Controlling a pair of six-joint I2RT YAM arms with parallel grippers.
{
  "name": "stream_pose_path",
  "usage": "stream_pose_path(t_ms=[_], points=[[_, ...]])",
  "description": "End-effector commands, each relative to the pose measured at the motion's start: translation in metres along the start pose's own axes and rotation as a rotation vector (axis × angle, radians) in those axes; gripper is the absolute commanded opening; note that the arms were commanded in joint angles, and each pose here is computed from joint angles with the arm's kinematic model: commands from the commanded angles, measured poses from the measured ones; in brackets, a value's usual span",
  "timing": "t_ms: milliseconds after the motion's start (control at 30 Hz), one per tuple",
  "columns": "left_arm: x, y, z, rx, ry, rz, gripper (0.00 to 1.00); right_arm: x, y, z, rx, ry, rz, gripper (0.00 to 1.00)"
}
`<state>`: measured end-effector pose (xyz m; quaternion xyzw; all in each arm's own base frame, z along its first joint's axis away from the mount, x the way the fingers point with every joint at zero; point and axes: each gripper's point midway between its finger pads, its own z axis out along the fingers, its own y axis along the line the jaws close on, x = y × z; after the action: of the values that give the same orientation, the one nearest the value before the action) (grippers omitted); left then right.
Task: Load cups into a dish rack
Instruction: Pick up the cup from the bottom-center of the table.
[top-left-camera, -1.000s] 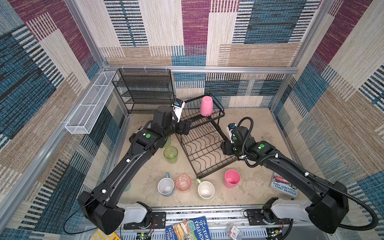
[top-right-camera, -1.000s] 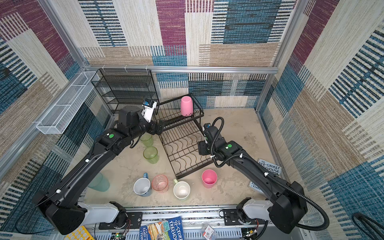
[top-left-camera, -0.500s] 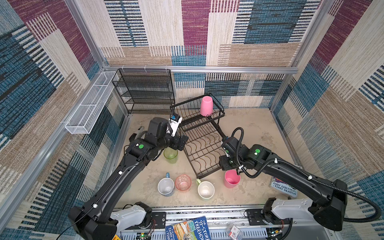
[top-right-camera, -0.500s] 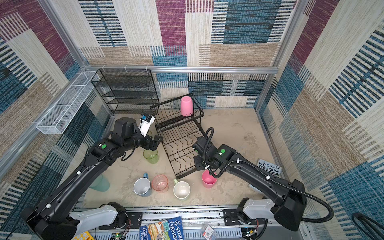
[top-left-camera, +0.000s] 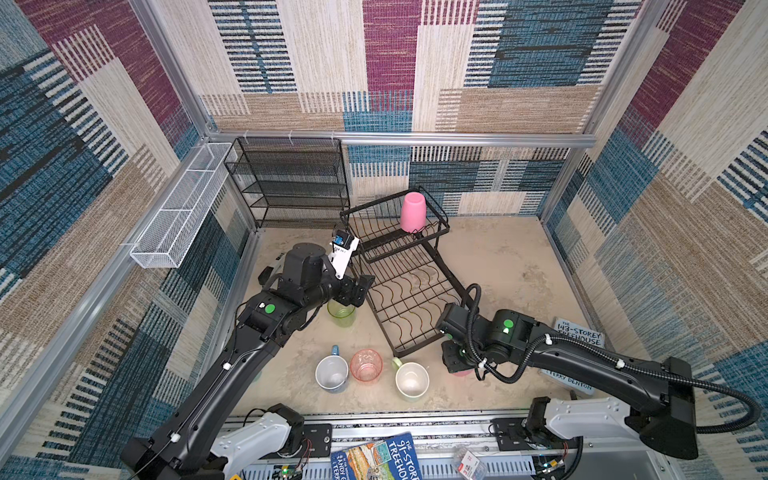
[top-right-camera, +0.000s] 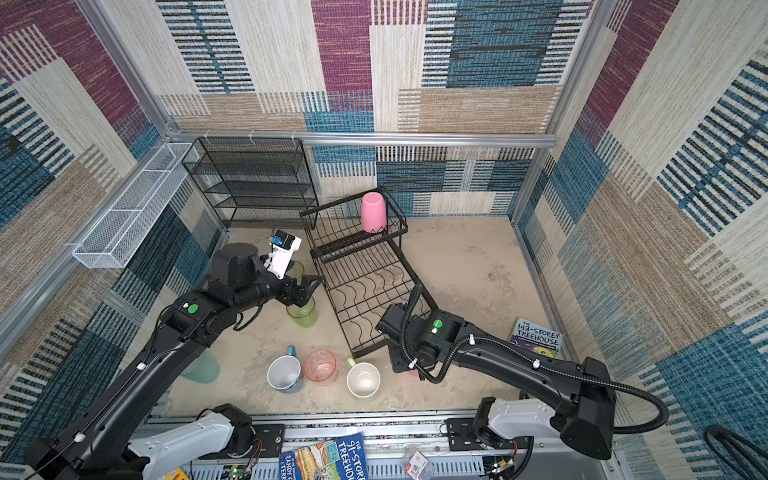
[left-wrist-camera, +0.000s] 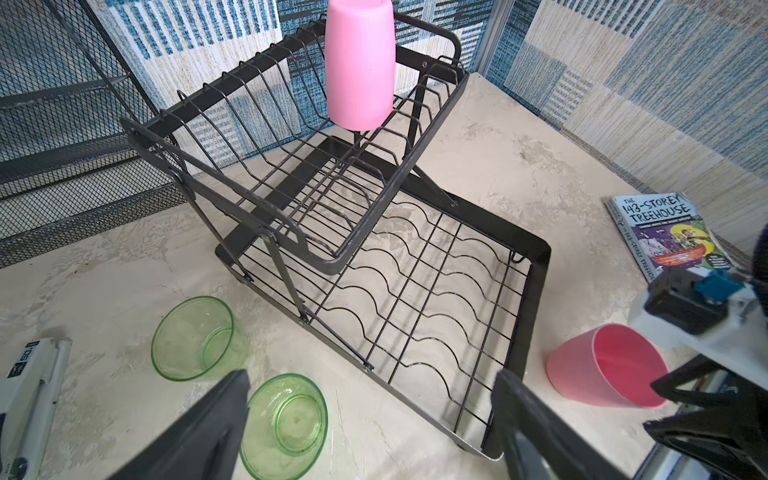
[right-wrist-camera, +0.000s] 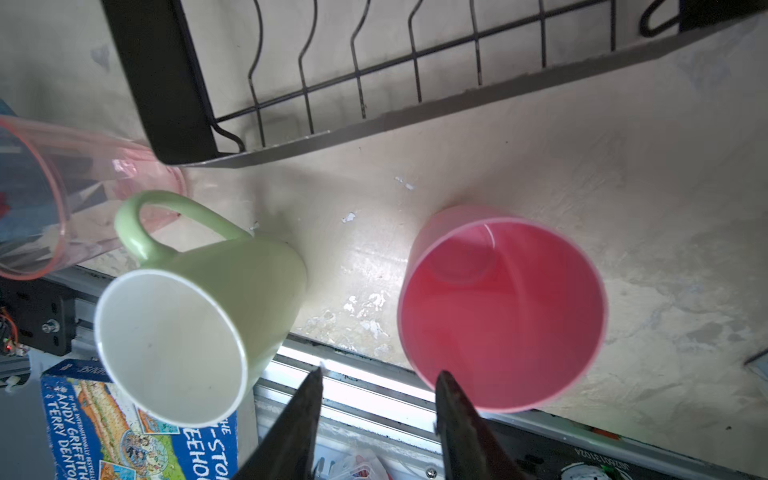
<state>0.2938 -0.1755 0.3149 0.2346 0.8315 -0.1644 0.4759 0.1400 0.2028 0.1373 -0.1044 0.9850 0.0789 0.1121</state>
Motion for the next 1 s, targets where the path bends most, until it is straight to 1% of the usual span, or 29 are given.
stream_pose_path(t_ms=[0,300,467,567,700,733,867,967], points=[[-0.007,0.0,-0.002,0.001,-0.032,0.0,0.94,0.0,0.001,0.007,-0.007,-0.011,0.018,0.44],[-0.006,-0.001,-0.001,0.009,-0.029,-0.001,0.94,-0.008,0.001,0.029,0.02,-0.048,-0.019,0.37],[-0.006,-0.001,0.0,0.007,-0.028,-0.002,0.94,-0.009,-0.004,0.04,0.06,-0.047,-0.04,0.29],[-0.005,0.001,0.001,0.0,-0.023,-0.003,0.94,-0.011,-0.008,0.04,0.085,-0.054,-0.046,0.27],[-0.005,0.001,0.003,0.0,-0.02,-0.009,0.94,-0.018,-0.017,0.034,0.146,-0.078,-0.062,0.16],[-0.004,0.001,0.004,0.0,-0.018,-0.01,0.94,-0.02,-0.017,0.033,0.149,-0.082,-0.065,0.14],[-0.005,0.003,0.004,-0.006,-0.018,-0.017,0.94,-0.022,-0.013,0.027,0.122,-0.096,-0.07,0.08],[-0.005,0.005,0.004,-0.009,-0.021,-0.024,0.94,-0.026,-0.011,0.02,0.117,-0.11,-0.076,0.02]])
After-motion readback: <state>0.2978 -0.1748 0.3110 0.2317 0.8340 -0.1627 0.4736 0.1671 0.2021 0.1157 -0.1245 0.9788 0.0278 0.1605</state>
